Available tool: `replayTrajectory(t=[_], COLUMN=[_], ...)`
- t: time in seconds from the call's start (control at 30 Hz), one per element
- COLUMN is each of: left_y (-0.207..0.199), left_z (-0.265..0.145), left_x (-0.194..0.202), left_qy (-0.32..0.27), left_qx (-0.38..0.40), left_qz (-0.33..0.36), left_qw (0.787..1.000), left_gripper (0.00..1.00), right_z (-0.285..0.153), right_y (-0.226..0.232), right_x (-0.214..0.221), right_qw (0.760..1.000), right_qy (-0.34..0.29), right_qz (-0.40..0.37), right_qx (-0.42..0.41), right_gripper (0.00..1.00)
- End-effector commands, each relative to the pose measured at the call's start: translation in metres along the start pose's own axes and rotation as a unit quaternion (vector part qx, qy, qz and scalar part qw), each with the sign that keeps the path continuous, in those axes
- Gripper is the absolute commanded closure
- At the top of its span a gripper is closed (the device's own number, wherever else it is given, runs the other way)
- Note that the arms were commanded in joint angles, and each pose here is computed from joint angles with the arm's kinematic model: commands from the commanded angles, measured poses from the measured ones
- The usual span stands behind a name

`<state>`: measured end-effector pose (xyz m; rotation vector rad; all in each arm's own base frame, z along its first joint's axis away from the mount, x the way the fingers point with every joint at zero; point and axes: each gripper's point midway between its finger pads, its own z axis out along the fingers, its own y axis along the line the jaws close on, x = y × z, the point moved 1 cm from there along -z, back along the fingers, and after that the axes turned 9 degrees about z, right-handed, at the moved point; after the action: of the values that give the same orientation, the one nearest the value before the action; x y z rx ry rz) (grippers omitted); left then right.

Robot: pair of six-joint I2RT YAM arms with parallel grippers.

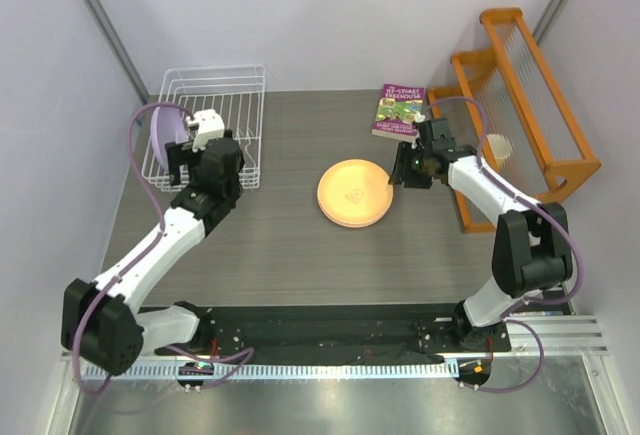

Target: Unload the plates from the dish rack

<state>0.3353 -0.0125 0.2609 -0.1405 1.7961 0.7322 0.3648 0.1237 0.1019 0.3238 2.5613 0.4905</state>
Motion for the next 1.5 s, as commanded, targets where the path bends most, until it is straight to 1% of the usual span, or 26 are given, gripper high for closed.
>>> replayTrajectory(t=[0.0,0.1,0.13,0.2,0.3,0.37,0.53,0.57,0.63,0.7,0.73,0.77,0.83,0.87,0.93,0.97,1.03,1.07,1.13,1.17,1.23,1.27,1.33,1.37,1.47], left_y=[0.026,0.031,0.034,0.038,0.040,0.036,0.043,0.040,0.042,0.041,0.038,0.036,0.034,0.032,0.027,0.023,0.022,0.022,0.021,0.021,0.023,0.022,0.023,0.034,0.036], left_z=[0.042,0.067,0.073,0.088,0.107,0.119,0.148,0.154,0.162,0.169,0.172,0.174,0.178,0.179,0.179,0.180,0.180,0.180,0.182,0.182,0.182,0.183,0.184,0.187,0.186], left_x=[0.004,0.007,0.001,0.005,0.005,0.012,0.022,0.028,0.026,0.030,0.030,0.032,0.037,0.039,0.041,0.042,0.042,0.041,0.041,0.042,0.039,0.040,0.040,0.043,0.040], left_qy=[0.025,0.040,0.034,0.041,0.052,0.060,0.082,0.091,0.093,0.101,0.103,0.106,0.117,0.121,0.126,0.129,0.130,0.130,0.131,0.136,0.136,0.138,0.139,0.143,0.139], left_qx=[-0.078,-0.100,-0.106,-0.113,-0.126,-0.129,-0.148,-0.147,-0.145,-0.138,-0.129,-0.123,-0.113,-0.110,-0.099,-0.090,-0.089,-0.087,-0.085,-0.085,-0.092,-0.093,-0.093,-0.105,-0.106], left_qz=[-0.028,-0.018,-0.022,-0.023,-0.025,-0.020,-0.022,-0.016,-0.018,-0.019,-0.022,-0.023,-0.026,-0.026,-0.032,-0.033,-0.037,-0.038,-0.037,-0.033,-0.031,-0.029,-0.030,-0.034,-0.039], left_qw=[0.996,0.994,0.993,0.993,0.990,0.990,0.985,0.985,0.985,0.985,0.986,0.986,0.986,0.986,0.987,0.987,0.987,0.987,0.987,0.987,0.986,0.986,0.985,0.984,0.984], left_gripper=[0.01,0.00,0.01,0.01,0.01,0.01,0.00,0.01,0.03,0.08,0.12,0.20,0.29,0.35,0.41,0.48,0.59,0.70,0.80,0.89,0.94,1.00,1.00,1.00,1.00], right_z=[-0.044,-0.051,-0.049,-0.047,-0.036,-0.028,-0.019,-0.018,-0.016,-0.013,-0.012,-0.011,-0.008,-0.008,-0.006,-0.006,-0.006,-0.006,-0.006,-0.007,-0.006,-0.006,-0.005,-0.004,-0.003], right_y=[0.007,0.006,0.005,0.003,0.001,0.000,-0.002,-0.002,-0.004,-0.006,-0.008,-0.008,-0.009,-0.009,-0.008,-0.009,-0.009,-0.009,-0.010,-0.011,-0.011,-0.011,-0.013,-0.013,-0.014], right_x=[-0.035,-0.039,-0.038,-0.039,-0.035,-0.033,-0.034,-0.034,-0.035,-0.035,-0.034,-0.035,-0.035,-0.035,-0.034,-0.035,-0.035,-0.034,-0.034,-0.035,-0.033,-0.033,-0.032,-0.030,-0.030], right_qw=[0.995,0.994,0.994,0.995,0.996,0.997,0.998,0.998,0.998,0.998,0.998,0.998,0.998,0.998,0.998,0.998,0.998,0.998,0.998,0.998,0.998,0.998,0.998,0.998,0.999], right_qy=[-0.091,-0.104,-0.101,-0.099,-0.082,-0.070,-0.060,-0.059,-0.057,-0.055,-0.052,-0.051,-0.048,-0.048,-0.045,-0.045,-0.045,-0.044,-0.044,-0.045,-0.043,-0.043,-0.040,-0.039,-0.038], right_qz=[-0.026,-0.029,-0.029,-0.027,-0.027,-0.027,-0.029,-0.031,-0.031,-0.030,-0.031,-0.030,-0.029,-0.030,-0.030,-0.030,-0.030,-0.030,-0.030,-0.029,-0.030,-0.030,-0.028,-0.028,-0.028], right_qx=[0.009,0.011,0.013,0.015,0.017,0.018,0.020,0.020,0.022,0.024,0.026,0.026,0.025,0.025,0.024,0.025,0.024,0.024,0.025,0.025,0.024,0.024,0.027,0.027,0.027], right_gripper=[0.48,0.46,0.46,0.46,0.46,0.46,0.46,0.46,0.46,0.46,0.47,0.47,0.47,0.48,0.48,0.48,0.48,0.48,0.48,0.48,0.48,0.48,0.48,0.48,0.48])
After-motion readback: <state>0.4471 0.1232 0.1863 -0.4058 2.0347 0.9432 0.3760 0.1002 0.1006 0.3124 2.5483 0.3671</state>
